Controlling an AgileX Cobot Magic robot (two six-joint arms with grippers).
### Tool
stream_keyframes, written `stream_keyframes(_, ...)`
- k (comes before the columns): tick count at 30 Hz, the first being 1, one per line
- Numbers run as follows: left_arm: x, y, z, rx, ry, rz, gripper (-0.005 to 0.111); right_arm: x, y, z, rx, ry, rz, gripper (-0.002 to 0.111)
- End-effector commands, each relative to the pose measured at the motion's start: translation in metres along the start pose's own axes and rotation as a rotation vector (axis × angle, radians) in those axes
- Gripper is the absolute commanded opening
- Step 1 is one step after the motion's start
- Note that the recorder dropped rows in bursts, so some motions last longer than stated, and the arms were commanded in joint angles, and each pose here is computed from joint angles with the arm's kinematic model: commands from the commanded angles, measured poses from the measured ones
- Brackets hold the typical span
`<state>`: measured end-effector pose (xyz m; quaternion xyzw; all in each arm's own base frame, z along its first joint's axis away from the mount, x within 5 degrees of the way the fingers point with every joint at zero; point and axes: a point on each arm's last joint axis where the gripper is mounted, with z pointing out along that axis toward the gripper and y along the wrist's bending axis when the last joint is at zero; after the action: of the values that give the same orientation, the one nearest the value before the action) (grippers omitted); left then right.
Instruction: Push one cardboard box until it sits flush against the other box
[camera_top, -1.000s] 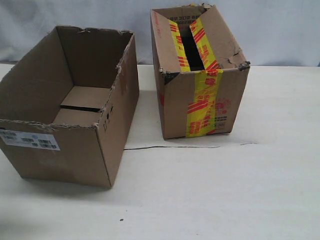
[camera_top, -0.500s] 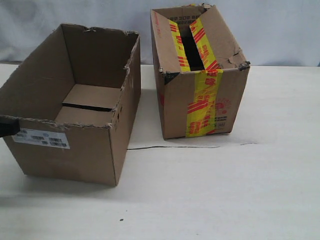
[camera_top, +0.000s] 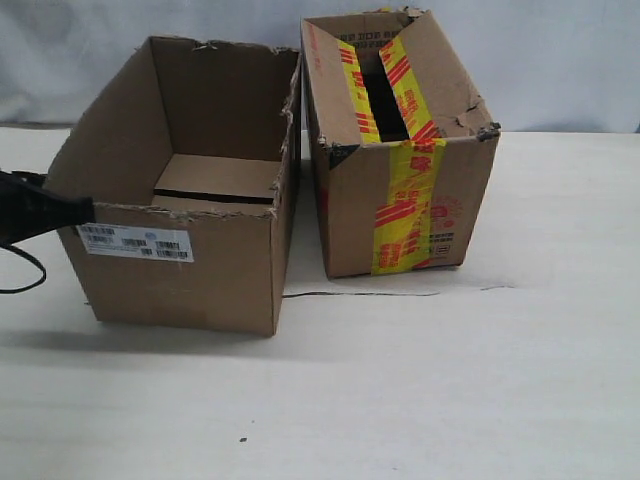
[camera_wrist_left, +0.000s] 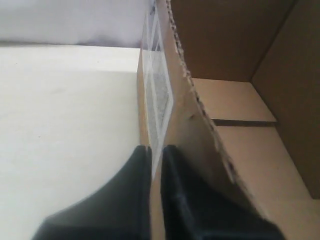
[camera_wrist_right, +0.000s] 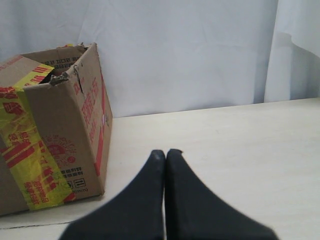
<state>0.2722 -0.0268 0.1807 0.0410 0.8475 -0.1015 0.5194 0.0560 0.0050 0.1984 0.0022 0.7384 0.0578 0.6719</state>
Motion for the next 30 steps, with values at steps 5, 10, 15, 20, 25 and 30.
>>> stream_keyframes(5,-0.008,-0.008,0.035,0.062,-0.020,-0.035,0.000,0.002,0.000,0.000,0.004,0.003,-0.002,0.000)
stream_keyframes(10,-0.011,-0.032,0.042,0.120,-0.046,-0.047,0.000,0.002,0.000,0.000,0.004,0.003,-0.002,0.000)
stream_keyframes(15,-0.033,-0.032,0.049,0.103,-0.065,-0.030,0.000,0.002,0.000,0.000,0.004,0.003,-0.002,0.000)
stream_keyframes(20,-0.041,-0.032,0.051,0.096,-0.072,-0.024,0.000,0.002,0.000,0.000,0.004,0.003,-0.002,0.000)
stream_keyframes(25,-0.044,-0.032,0.048,0.092,-0.079,0.019,0.000,0.002,0.000,0.000,0.004,0.003,-0.002,0.000)
stream_keyframes(30,-0.054,-0.032,0.016,0.035,-0.006,0.126,0.000,0.002,0.000,0.000,0.004,0.003,-0.002,0.000)
